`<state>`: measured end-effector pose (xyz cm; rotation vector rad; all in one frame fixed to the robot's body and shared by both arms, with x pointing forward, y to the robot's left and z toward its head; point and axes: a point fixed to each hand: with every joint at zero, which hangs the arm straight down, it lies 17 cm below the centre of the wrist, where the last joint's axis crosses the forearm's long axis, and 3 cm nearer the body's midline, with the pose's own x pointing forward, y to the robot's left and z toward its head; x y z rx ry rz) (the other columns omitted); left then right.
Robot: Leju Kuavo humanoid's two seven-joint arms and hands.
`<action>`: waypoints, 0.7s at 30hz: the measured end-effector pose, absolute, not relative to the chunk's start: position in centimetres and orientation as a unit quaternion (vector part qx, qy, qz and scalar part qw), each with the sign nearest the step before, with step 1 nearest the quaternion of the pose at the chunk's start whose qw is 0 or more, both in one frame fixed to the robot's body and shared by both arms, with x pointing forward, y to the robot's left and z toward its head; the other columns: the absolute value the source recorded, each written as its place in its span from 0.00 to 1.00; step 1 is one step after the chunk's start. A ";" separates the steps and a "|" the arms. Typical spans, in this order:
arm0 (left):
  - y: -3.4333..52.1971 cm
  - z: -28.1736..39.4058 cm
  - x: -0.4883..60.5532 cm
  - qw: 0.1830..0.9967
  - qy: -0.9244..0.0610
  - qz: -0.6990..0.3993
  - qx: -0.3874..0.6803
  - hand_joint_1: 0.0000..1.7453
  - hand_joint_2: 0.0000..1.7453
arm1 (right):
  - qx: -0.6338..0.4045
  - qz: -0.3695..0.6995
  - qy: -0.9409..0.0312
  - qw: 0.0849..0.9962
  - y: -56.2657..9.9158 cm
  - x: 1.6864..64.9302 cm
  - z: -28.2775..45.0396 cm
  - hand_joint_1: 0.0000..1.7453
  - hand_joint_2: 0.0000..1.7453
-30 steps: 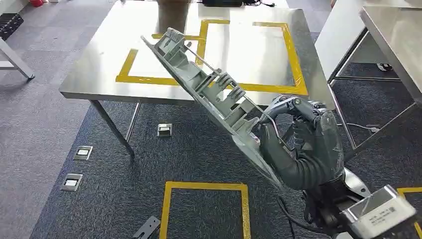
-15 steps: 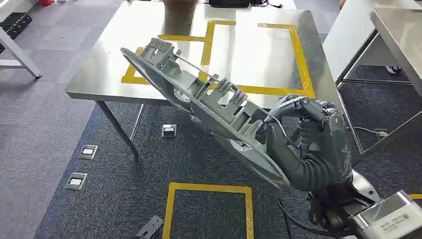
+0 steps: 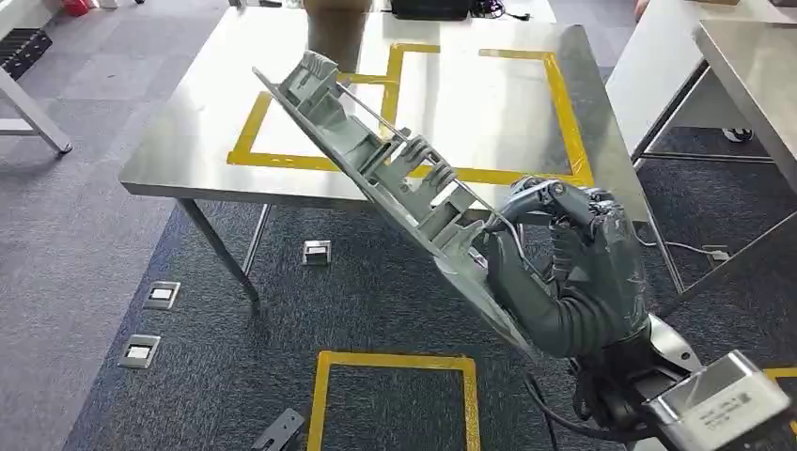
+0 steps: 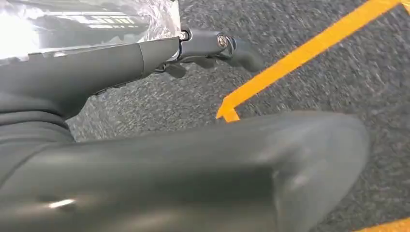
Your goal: Take the parts from the cabinet and place them on the table.
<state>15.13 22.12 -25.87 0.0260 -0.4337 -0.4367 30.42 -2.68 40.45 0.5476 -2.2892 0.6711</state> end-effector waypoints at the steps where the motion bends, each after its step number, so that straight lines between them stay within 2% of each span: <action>1: 22.1 -25.9 15.2 0.953 -0.214 -0.215 0.013 0.00 1.00 | 0.210 0.258 -0.880 0.340 -2.7 30.4 40.5 1.00 1.00; 21: 22.3 -25.9 15.2 0.952 -0.215 -0.216 0.014 0.00 1.00 | 0.216 0.257 -0.877 0.342 -2.5 30.4 40.3 1.00 1.00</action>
